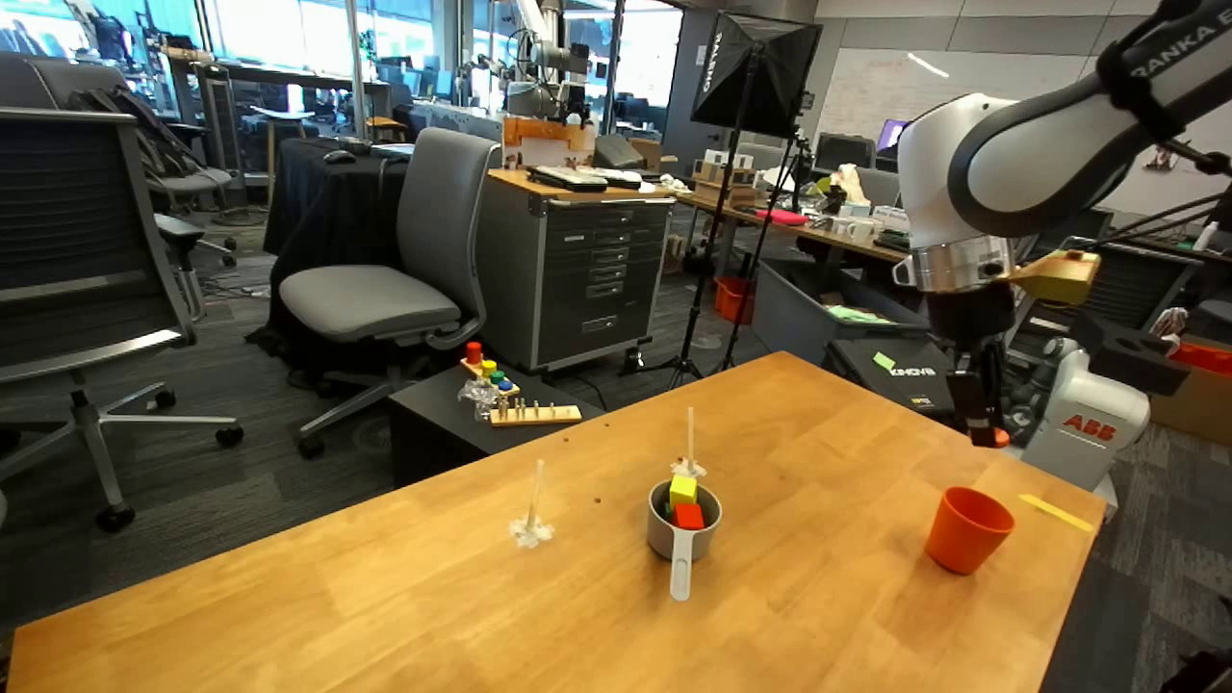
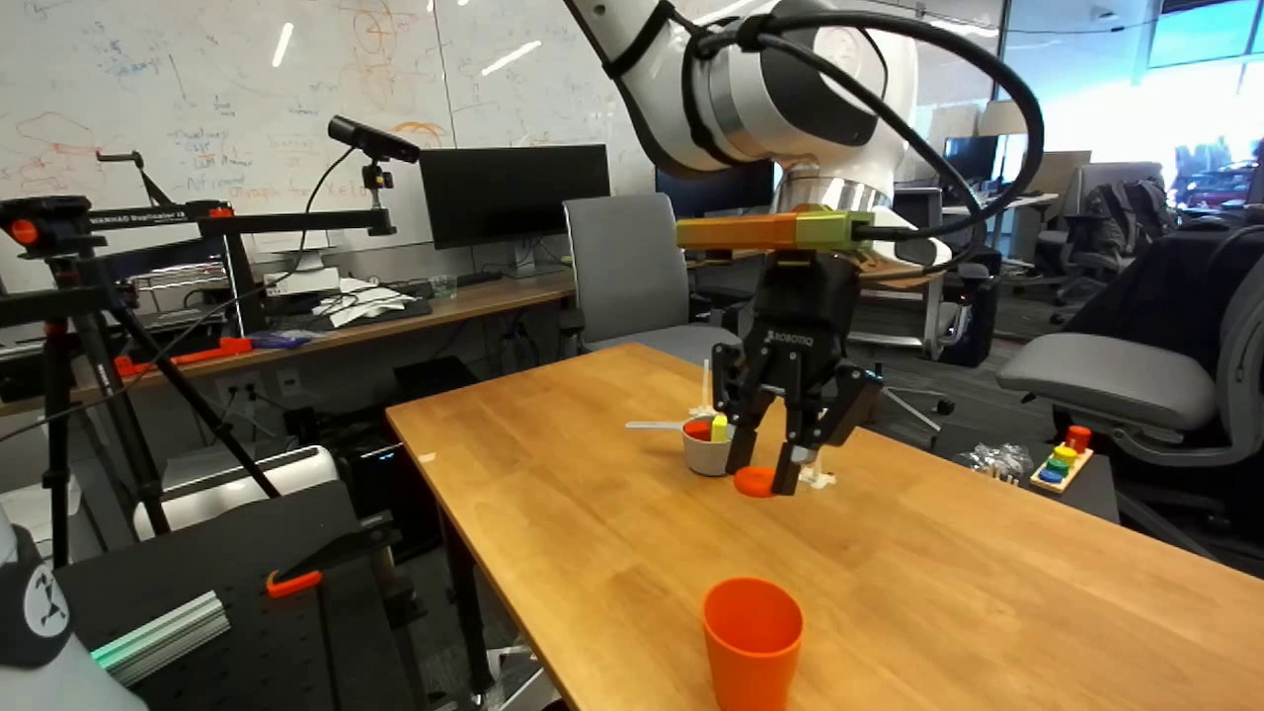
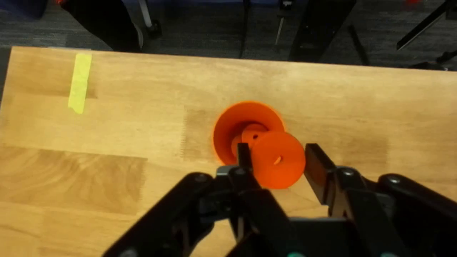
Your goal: Pick up the yellow, green and orange objects and put them in the silver cup then pick up the other three orange objects and put them in the orange cup
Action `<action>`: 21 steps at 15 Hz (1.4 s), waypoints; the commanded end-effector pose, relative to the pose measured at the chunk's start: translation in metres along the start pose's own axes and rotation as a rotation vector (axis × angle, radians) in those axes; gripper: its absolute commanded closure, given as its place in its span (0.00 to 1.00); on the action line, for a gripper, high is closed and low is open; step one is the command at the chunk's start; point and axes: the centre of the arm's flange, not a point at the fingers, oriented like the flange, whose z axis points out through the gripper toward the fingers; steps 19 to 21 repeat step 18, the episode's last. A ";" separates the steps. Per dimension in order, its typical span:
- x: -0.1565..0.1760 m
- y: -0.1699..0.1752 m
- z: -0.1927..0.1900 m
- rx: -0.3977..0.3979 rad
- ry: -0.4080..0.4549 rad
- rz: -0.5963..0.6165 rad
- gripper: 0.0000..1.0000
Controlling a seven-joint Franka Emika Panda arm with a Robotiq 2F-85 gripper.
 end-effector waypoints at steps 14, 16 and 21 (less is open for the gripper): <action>-0.031 0.016 0.007 -0.011 0.002 0.023 0.00; -0.032 0.014 0.004 0.064 -0.114 -0.044 0.00; -0.036 0.009 0.015 0.037 -0.088 -0.024 0.00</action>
